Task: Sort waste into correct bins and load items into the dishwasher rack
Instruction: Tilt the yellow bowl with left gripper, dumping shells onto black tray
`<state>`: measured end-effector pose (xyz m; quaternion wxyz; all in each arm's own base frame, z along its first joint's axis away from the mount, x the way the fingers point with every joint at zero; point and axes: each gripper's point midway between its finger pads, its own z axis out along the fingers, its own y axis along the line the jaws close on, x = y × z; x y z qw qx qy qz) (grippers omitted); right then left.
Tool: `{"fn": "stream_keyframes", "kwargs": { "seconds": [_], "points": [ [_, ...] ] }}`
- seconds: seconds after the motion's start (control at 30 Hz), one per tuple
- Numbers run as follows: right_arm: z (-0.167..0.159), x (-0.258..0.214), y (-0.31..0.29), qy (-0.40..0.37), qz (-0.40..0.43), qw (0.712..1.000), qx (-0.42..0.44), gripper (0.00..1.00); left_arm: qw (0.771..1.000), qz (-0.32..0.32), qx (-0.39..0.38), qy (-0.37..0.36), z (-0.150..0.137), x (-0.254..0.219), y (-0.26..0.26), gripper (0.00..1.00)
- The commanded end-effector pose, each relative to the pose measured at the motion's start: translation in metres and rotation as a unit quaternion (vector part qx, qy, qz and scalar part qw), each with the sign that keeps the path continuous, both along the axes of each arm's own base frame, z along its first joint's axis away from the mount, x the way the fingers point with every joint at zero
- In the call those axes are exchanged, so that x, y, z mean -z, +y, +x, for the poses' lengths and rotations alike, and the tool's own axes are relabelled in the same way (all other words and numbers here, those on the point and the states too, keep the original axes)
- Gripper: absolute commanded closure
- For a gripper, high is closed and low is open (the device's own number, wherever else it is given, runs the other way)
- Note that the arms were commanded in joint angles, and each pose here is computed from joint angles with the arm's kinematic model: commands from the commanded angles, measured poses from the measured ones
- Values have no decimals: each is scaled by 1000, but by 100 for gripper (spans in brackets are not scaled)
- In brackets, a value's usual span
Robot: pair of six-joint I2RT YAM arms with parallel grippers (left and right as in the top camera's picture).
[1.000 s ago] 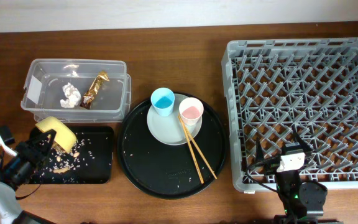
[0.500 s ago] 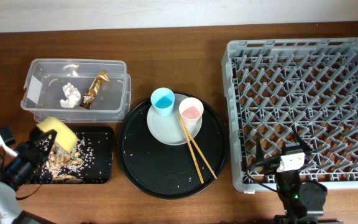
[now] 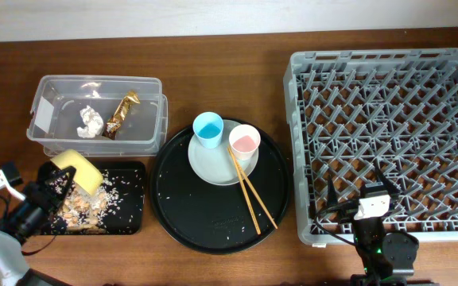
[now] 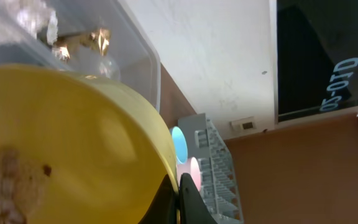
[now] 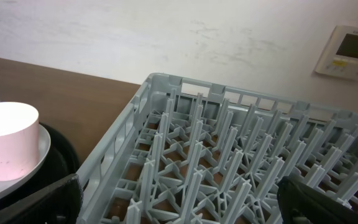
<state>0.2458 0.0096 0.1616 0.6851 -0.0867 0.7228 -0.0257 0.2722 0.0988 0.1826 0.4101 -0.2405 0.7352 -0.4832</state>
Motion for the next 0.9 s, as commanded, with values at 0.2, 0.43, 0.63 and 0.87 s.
{"fn": "stream_keyframes", "kwargs": {
  "seconds": [0.2,0.43,0.63,0.87],
  "points": [
    [0,3,-1,3,-1,1000,0,2,998,-25,22,-47,2,-19,-9,100],
    [0,3,-1,3,-1,1000,0,2,999,-39,21,-28,4,-14,-9,100],
    [0,3,-1,3,-1,1000,0,2,1000,-26,11,4,4,0,-6,100],
    [0,3,-1,3,-1,1000,0,2,999,-29,19,-3,8,2,-6,99]
  ]
}}
